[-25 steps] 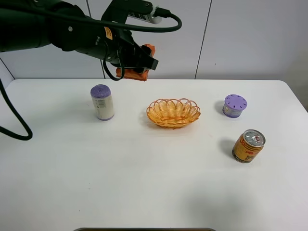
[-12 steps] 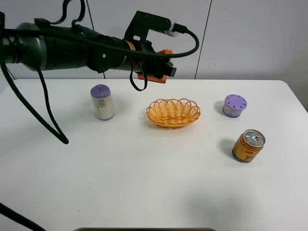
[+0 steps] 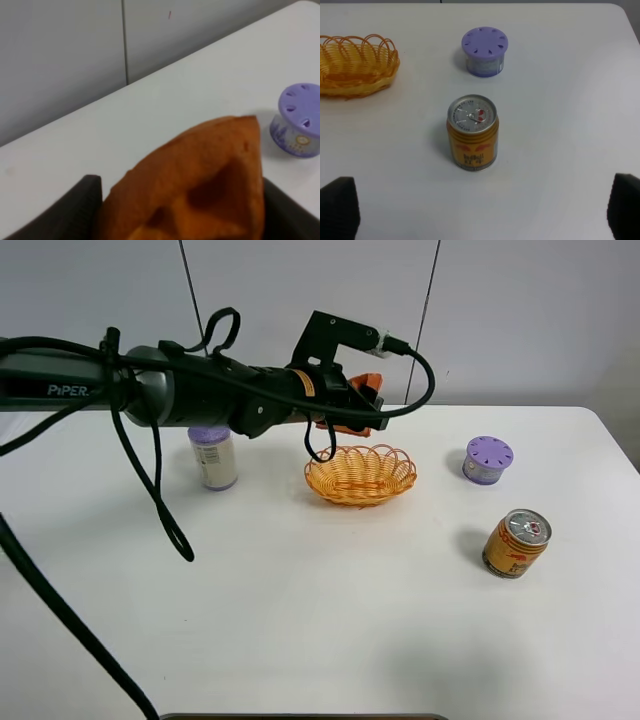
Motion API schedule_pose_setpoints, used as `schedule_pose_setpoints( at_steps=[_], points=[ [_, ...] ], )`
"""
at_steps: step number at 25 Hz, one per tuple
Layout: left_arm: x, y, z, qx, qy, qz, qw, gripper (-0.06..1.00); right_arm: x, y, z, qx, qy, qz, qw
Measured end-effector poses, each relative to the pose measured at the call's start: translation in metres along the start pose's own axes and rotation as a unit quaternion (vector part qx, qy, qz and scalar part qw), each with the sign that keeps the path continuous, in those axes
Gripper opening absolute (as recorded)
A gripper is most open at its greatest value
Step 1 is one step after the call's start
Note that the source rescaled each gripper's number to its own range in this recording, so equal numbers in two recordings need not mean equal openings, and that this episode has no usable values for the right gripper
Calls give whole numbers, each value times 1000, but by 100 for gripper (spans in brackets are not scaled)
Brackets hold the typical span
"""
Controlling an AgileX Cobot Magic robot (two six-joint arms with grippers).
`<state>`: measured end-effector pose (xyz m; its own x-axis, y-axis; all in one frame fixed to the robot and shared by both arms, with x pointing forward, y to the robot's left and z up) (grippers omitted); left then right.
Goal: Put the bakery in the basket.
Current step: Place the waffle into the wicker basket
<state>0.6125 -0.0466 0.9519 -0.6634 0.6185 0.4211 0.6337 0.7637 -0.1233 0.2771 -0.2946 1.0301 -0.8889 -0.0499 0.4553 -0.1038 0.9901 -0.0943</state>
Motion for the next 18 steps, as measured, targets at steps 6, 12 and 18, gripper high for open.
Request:
schedule_pose_setpoints(
  at_steps=[6,12,18],
  points=[
    [-20,1,23,-1,-5,3,1000,6,0,0,0,0,0,0,1000],
    [-35,4,43,-1,-10,3,1000,6,0,0,0,0,0,0,1000],
    [-45,6,62,-1,-1,2,1000,6,0,0,0,0,0,0,1000]
  ],
)
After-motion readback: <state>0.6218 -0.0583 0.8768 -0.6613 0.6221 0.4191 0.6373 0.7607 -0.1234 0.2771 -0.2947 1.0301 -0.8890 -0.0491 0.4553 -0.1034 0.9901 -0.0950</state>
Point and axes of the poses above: a point on each arm's last joint axis where the gripper is mounted, x pointing back along that axis away from the gripper, y along the wrist's bending axis when the last joint is at zero, z = x × y, the point moved 5 cm from there along -x, pointing out along that axis toward the gripper, and after that the axes turned 6 degrees about x, right-handed, at the moved point
